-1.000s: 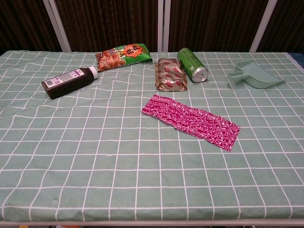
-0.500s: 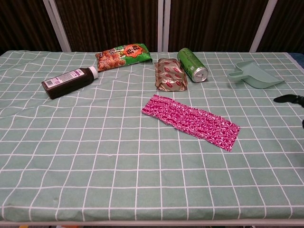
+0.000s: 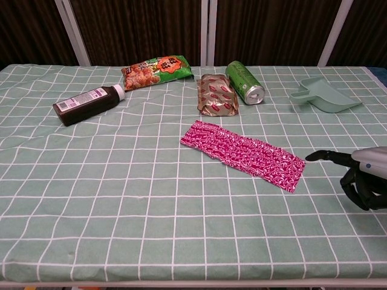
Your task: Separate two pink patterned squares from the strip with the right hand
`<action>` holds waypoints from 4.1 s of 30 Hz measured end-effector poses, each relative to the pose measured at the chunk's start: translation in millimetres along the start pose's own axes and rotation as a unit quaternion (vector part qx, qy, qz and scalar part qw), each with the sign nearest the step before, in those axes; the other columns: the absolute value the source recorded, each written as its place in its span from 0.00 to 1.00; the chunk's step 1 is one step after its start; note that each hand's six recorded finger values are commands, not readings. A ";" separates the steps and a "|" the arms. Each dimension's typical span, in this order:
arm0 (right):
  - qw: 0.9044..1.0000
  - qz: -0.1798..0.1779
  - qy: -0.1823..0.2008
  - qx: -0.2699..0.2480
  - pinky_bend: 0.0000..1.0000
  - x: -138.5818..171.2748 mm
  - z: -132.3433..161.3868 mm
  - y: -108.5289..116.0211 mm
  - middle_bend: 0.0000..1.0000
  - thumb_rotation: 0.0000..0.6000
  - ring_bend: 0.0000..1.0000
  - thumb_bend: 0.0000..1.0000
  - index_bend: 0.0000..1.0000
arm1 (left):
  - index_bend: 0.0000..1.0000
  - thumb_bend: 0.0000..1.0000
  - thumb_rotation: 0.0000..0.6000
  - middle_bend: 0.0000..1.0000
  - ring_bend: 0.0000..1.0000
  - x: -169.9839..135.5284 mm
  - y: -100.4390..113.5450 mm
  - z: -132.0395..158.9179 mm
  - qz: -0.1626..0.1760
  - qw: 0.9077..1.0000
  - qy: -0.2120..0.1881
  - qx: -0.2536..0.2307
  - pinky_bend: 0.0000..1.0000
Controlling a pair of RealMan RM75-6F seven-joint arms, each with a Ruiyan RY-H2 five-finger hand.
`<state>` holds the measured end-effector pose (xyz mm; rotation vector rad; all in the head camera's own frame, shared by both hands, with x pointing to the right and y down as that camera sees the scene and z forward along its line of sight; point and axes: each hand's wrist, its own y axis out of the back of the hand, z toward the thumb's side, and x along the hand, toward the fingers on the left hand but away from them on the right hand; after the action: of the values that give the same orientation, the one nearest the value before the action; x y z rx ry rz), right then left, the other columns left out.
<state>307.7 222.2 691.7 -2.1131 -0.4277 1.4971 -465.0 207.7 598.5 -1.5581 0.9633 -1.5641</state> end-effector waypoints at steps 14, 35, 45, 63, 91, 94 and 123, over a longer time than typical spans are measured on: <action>0.999 0.046 0.008 -0.011 0.95 -21.2 15.8 3.6 0.85 1.00 0.94 1.00 0.00 | 0.09 0.25 1.00 0.05 0.00 0.5 1.1 -10.6 0.002 1.000 0.009 -0.009 0.14; 0.996 0.084 -0.009 -0.019 0.95 -36.2 13.5 0.0 0.85 1.00 0.93 1.00 0.02 | 0.09 0.25 1.00 0.05 0.00 2.4 1.1 -14.9 0.006 1.000 0.008 -0.018 0.14; 0.996 0.090 -0.020 -0.014 0.95 -37.5 7.8 -1.1 0.85 1.00 0.93 1.00 0.02 | 0.09 0.25 1.00 0.05 0.00 3.0 1.4 -15.0 0.003 1.000 0.009 -0.017 0.14; 0.995 0.087 -0.057 -0.012 0.95 -34.4 -19.1 3.7 0.85 1.00 0.93 1.00 0.03 | 0.09 0.25 1.00 0.05 0.00 4.2 -1.8 -13.1 -0.004 1.000 0.009 -0.014 0.14; 0.988 0.078 -0.125 -0.037 0.95 -22.9 -81.4 13.5 0.85 1.00 0.94 1.00 0.07 | 0.09 0.25 1.00 0.05 0.00 8.9 -4.9 -9.4 -0.012 1.000 0.008 -0.008 0.14; 0.988 0.074 -0.126 -0.041 0.95 -22.1 -83.5 15.8 0.85 1.00 0.93 1.00 0.07 | 0.09 0.25 1.00 0.05 0.00 9.0 -4.4 -8.5 -0.011 1.000 0.007 -0.007 0.14; 0.995 0.089 -0.033 -0.015 0.95 -53.2 -3.3 24.6 0.85 1.00 0.93 1.00 0.07 | 0.09 0.25 1.00 0.05 0.00 6.0 -0.9 -23.1 -0.007 1.000 0.023 -0.013 0.14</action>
<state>291.8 173.3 719.8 -2.1780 -0.2936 1.6721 -488.2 203.2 602.2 -1.5562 1.0021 -1.6093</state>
